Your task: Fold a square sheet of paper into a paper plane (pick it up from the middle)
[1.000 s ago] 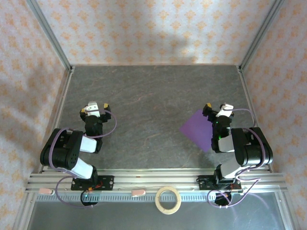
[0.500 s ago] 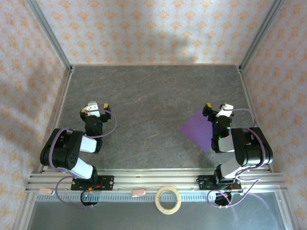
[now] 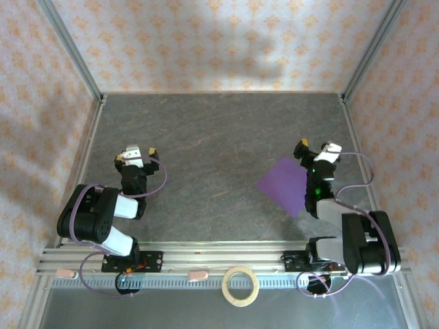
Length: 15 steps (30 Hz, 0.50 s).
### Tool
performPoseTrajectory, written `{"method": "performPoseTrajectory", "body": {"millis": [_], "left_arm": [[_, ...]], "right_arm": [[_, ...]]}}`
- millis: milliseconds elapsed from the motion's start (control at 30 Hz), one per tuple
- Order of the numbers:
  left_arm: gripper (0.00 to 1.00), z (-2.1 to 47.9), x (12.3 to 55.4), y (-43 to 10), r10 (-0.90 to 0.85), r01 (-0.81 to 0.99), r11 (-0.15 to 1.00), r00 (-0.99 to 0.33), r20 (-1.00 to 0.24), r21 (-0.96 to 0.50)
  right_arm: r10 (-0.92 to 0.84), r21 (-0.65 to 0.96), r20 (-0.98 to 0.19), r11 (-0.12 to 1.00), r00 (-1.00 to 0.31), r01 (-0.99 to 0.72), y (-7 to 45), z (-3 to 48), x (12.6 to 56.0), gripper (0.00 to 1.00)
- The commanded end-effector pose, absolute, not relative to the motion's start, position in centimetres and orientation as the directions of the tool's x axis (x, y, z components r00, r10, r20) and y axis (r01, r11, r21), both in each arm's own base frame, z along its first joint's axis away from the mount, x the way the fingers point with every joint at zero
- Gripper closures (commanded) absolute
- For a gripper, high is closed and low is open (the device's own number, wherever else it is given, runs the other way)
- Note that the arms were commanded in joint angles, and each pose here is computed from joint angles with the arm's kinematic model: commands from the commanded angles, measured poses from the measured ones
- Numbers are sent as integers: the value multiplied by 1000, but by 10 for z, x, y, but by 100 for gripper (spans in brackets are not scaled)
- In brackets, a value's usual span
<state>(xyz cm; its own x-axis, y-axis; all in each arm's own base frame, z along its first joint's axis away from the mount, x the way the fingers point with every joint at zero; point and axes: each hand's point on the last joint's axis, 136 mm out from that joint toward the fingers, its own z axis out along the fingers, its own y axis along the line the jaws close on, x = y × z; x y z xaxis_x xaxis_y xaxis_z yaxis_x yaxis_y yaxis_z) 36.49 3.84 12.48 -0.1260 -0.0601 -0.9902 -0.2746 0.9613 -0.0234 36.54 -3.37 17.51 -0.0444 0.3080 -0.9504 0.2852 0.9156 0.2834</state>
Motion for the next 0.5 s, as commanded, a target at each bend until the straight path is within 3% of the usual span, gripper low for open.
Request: {"method": "performPoseTrajectory", "body": {"millis": [0,67,167,467], "left_arm": [[1,151,358,37,-64,-265,963,-60,-996,-46],[1,159,358,42,-100,-295,953,-81,-992,-72],[1,167,362,45,-178,-326,936,-120,-977,-130],[1,192,374,13,-399,-237,909,-256,-881,-342]], "right_arm": [[468,351,-868,816,-167,460,-48,153,350,0],[473,355,-832,855,-288,378,-27,151,349,0],[549,479,-759,835,-351,269,2,149,342,0],[700,684,-471,674,-537,278,49,119,330,12]]}}
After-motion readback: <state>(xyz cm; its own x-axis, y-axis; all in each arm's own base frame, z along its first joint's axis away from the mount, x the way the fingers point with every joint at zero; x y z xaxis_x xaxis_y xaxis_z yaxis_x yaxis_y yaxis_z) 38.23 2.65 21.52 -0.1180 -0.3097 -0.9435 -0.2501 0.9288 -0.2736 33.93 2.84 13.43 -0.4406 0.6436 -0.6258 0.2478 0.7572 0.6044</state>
